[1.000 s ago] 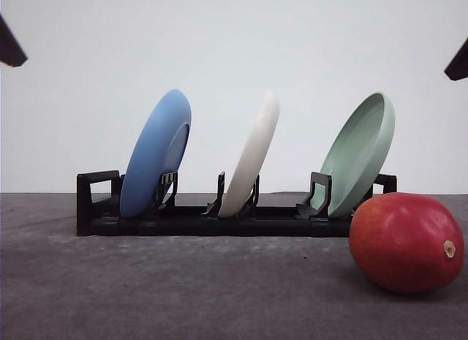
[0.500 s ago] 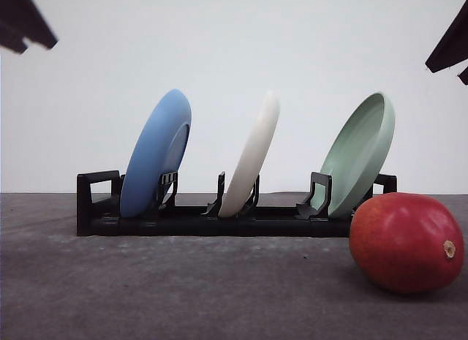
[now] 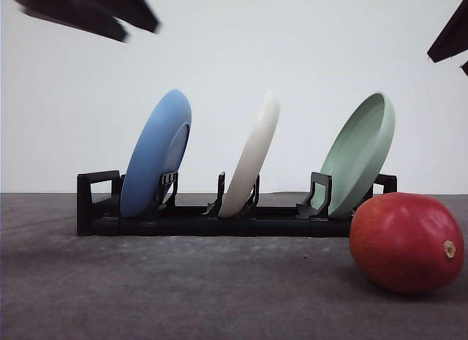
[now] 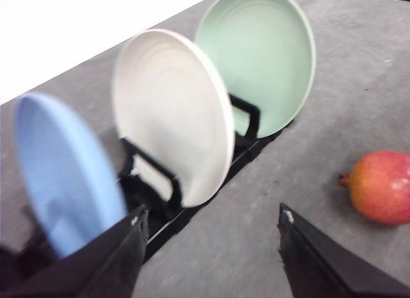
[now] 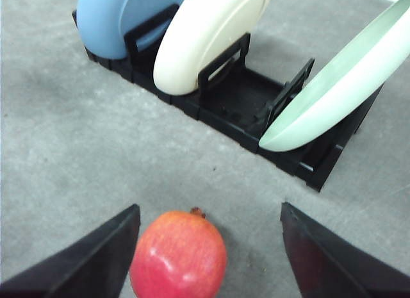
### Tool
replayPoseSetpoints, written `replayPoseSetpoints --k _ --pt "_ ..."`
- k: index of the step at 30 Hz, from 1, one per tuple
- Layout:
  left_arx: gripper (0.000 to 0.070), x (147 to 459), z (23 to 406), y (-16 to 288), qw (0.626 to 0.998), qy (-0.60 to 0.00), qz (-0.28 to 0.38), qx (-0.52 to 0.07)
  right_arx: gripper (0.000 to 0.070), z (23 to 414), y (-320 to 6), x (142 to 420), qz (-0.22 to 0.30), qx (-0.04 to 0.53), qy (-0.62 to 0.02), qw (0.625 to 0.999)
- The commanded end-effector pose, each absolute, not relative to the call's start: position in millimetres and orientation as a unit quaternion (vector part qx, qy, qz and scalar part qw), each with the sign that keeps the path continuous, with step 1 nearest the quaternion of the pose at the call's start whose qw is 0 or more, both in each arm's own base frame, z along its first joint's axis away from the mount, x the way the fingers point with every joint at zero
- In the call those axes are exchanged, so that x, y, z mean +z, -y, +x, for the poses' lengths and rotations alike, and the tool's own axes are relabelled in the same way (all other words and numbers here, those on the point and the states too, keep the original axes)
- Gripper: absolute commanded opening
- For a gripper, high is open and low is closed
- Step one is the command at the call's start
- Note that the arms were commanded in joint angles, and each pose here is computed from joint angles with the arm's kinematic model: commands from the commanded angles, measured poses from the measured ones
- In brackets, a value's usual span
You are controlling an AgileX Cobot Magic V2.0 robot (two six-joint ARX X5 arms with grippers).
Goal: Place pomegranate in white plate
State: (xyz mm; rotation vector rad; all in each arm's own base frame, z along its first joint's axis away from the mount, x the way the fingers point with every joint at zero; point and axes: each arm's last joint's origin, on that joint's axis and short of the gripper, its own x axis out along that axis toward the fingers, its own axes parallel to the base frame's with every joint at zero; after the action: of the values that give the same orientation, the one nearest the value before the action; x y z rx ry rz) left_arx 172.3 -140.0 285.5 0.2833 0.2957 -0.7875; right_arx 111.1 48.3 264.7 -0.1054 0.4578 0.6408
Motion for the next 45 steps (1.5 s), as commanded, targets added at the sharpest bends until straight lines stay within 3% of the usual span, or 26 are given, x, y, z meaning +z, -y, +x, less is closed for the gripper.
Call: replayPoseSetpoints --k 1,16,28,34,42,45 --pt "0.0390 286.9 179.4 151.8 0.903 -0.131 0.124 -0.390 0.0445 110.2 -48.8 271.5 -0.046 0.314 -0.210 0.925" --pt "0.0389 248.4 239.3 237.3 0.906 -0.171 0.140 -0.360 0.0445 109.5 -48.5 272.0 -0.046 0.313 -0.208 0.926" --pt "0.0381 225.1 276.5 270.8 0.918 -0.205 0.134 -0.313 0.0445 109.4 -48.4 272.0 -0.046 0.313 -0.208 0.926" --pt "0.0147 224.6 276.6 271.1 0.918 -0.208 0.127 -0.311 0.0444 109.5 -48.5 272.0 -0.046 0.313 -0.208 0.926" --pt "0.0008 223.9 275.9 271.1 0.923 -0.231 0.073 -0.298 0.0444 109.5 -48.5 272.0 -0.046 0.313 -0.207 0.926" --pt "0.0010 226.0 275.6 270.9 0.925 -0.235 0.051 -0.293 0.0444 109.5 -48.5 272.0 -0.046 0.313 -0.208 0.926"
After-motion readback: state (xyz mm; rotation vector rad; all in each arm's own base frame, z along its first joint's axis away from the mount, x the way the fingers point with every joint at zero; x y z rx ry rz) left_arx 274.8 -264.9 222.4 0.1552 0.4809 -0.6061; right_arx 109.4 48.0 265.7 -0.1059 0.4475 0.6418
